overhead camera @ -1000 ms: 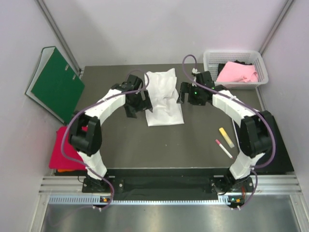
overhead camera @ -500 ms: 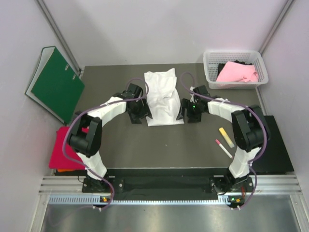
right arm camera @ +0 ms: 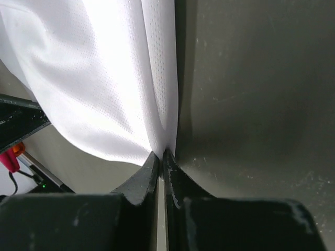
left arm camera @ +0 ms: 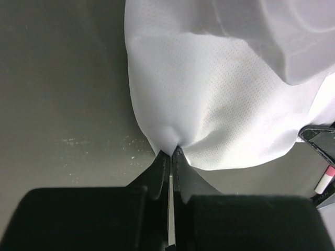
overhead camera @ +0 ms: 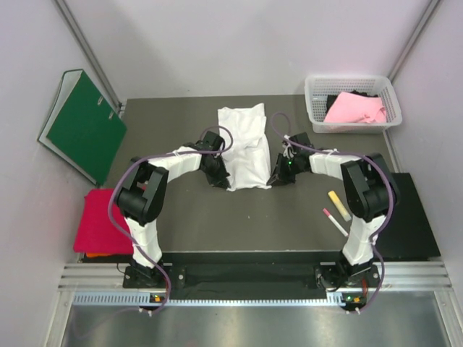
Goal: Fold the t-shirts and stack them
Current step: Grab one side of the 2/3 rectangular tshirt with both arms
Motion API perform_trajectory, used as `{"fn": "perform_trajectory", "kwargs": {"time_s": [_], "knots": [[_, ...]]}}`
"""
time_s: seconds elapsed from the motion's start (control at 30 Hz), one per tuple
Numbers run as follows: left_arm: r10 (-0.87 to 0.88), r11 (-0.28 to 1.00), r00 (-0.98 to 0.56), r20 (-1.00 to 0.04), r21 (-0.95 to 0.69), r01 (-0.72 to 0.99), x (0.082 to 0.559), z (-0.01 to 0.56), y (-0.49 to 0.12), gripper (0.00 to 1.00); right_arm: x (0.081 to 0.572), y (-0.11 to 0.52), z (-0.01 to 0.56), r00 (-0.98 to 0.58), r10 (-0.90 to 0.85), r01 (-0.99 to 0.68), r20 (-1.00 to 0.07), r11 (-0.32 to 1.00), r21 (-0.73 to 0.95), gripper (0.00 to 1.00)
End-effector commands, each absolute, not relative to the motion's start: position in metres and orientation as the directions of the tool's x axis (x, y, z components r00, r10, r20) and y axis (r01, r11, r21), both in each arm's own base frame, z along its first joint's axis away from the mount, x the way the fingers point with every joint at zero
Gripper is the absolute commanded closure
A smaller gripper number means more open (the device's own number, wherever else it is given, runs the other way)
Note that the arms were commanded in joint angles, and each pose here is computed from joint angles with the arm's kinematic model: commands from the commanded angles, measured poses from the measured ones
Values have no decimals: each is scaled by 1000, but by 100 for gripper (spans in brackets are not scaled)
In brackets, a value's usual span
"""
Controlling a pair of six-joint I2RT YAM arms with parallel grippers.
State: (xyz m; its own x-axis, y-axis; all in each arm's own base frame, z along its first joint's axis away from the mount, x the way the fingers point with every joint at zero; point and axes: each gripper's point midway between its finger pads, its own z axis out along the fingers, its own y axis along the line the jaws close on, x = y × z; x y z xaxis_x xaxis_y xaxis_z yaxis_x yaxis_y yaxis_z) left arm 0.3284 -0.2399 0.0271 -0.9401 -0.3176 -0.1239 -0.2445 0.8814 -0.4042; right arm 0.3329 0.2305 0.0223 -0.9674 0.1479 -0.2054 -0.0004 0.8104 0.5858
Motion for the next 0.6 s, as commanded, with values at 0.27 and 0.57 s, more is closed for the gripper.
{"fn": "perform_trajectory", "kwargs": {"time_s": [0.27,0.57], "knots": [[-244,901,-966,-83,-389,-193,250,63,-248,100,254,220,45,-991,66,-27,-120,766,642,100],[-193,904,-979,-71,-401,-149,193,110,-251,100,206,206,91,-986,-50,-142,-158,749,647,98]]}}
